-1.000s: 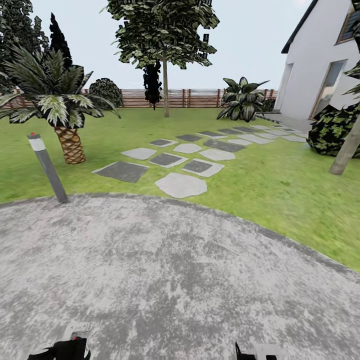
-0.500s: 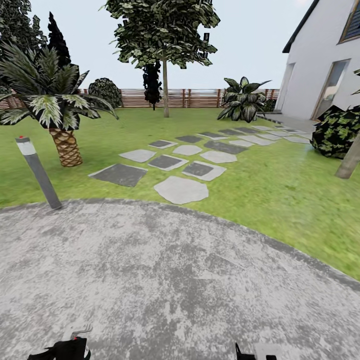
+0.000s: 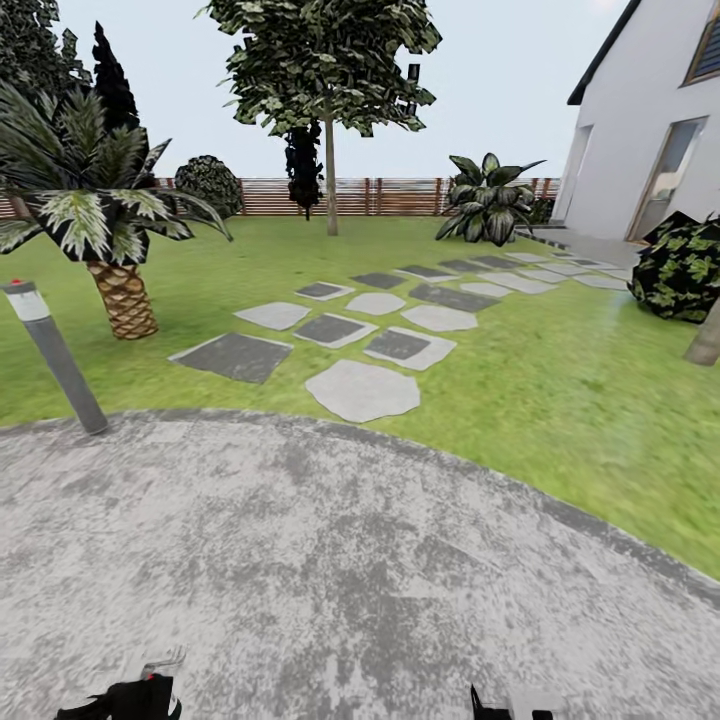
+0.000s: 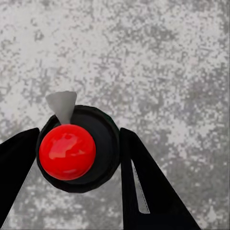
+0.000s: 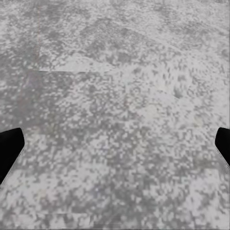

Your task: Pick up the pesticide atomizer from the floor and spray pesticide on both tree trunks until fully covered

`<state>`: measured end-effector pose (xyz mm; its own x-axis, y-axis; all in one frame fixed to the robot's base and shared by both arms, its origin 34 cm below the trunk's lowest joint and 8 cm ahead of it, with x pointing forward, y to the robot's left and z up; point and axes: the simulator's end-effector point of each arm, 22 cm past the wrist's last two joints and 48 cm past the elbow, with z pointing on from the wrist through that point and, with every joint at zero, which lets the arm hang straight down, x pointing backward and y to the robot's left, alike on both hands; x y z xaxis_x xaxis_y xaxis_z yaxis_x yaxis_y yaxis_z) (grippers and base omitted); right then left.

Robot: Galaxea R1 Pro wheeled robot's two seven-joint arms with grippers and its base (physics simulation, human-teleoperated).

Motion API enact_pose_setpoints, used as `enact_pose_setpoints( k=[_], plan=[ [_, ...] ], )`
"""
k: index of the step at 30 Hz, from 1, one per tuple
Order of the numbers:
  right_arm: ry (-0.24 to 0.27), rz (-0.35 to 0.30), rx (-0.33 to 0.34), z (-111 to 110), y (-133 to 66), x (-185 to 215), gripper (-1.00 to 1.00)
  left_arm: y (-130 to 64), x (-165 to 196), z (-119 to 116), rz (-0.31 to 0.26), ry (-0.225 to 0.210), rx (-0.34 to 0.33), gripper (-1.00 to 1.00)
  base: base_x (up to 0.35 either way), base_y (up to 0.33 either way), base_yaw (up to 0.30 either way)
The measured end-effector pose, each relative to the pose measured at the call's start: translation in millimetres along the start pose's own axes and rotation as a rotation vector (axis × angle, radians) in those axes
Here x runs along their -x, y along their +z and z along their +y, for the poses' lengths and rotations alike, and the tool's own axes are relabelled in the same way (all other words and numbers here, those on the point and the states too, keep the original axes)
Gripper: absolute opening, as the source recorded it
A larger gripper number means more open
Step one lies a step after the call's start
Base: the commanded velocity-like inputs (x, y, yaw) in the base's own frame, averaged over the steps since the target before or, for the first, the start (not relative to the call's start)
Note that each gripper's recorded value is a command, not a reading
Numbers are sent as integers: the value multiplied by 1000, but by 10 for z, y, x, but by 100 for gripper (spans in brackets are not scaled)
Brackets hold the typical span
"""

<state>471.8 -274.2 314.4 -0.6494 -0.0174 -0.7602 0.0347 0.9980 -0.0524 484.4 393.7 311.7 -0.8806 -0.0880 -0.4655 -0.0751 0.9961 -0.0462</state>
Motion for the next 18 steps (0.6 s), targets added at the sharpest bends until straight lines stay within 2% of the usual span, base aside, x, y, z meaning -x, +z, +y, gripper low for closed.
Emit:
enact_pose_setpoints(
  k=[18],
  plan=[
    [0, 0, 0, -1, 0, 0, 100, 0, 0, 0, 0, 0, 0, -100, 338, 0, 0]
  ],
)
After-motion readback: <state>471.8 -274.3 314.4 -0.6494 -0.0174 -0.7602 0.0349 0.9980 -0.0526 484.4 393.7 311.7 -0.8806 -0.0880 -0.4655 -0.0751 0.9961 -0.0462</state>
